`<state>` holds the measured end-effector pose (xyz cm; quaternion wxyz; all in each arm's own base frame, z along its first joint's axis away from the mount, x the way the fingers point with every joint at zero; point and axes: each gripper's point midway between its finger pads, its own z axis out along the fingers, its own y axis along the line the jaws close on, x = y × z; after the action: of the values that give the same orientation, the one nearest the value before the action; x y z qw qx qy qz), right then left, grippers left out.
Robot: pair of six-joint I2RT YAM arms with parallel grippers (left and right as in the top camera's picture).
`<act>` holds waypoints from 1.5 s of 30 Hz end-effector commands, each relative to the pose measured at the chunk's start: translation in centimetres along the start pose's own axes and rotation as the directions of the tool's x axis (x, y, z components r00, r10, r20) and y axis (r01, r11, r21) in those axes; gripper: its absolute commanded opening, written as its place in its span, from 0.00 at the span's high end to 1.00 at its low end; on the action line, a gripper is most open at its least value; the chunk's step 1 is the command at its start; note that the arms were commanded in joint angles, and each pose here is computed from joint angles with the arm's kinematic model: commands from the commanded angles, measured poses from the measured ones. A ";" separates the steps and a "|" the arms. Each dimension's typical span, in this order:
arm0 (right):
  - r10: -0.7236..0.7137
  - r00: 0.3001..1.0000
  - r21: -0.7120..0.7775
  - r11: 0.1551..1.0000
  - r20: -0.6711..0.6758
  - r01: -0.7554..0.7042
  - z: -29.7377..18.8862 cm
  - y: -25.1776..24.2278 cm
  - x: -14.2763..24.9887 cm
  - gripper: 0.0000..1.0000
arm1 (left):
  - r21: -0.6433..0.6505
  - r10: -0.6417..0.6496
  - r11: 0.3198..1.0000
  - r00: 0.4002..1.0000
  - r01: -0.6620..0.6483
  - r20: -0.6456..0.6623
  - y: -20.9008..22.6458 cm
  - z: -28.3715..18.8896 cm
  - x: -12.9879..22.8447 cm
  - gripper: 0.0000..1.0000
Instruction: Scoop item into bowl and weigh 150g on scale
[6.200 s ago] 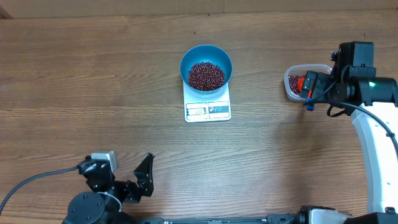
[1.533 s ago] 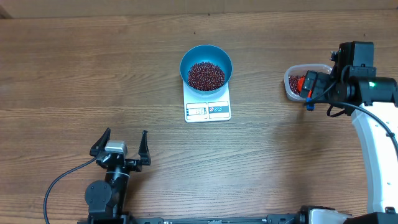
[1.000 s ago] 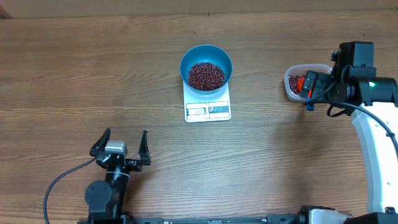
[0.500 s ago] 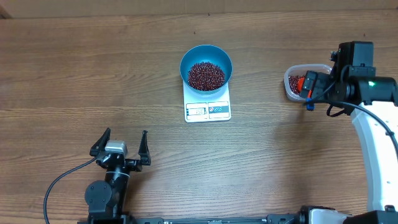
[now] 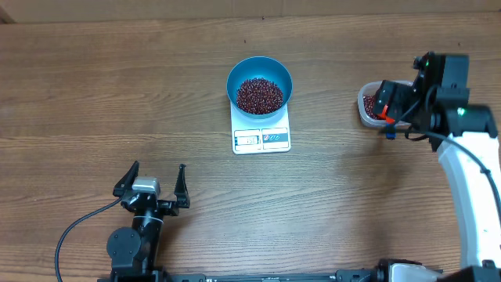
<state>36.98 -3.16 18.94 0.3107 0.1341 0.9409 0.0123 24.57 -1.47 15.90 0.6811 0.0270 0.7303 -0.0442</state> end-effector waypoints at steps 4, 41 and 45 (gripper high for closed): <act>0.009 0.987 -0.042 0.999 0.160 -0.002 -0.4 -0.4 1.7 0.00 | -0.023 0.019 1.000 1.000 -0.019 0.003 0.5 0.0 0.0 0.00; 0.104 0.538 -0.176 0.981 0.836 0.085 -7.1 -1.7 7.8 0.00 | -0.023 0.019 1.000 1.000 -0.019 0.003 0.5 0.0 0.0 0.00; 0.105 0.533 -0.177 0.980 0.840 0.086 -7.4 -1.7 8.0 0.00 | -0.023 0.019 1.000 1.000 -0.019 0.003 0.5 0.0 0.0 0.01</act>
<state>26.28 -2.17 20.15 0.7346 0.0960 0.6703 0.0427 24.58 -1.36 15.88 0.6811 0.0246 0.7305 -0.0417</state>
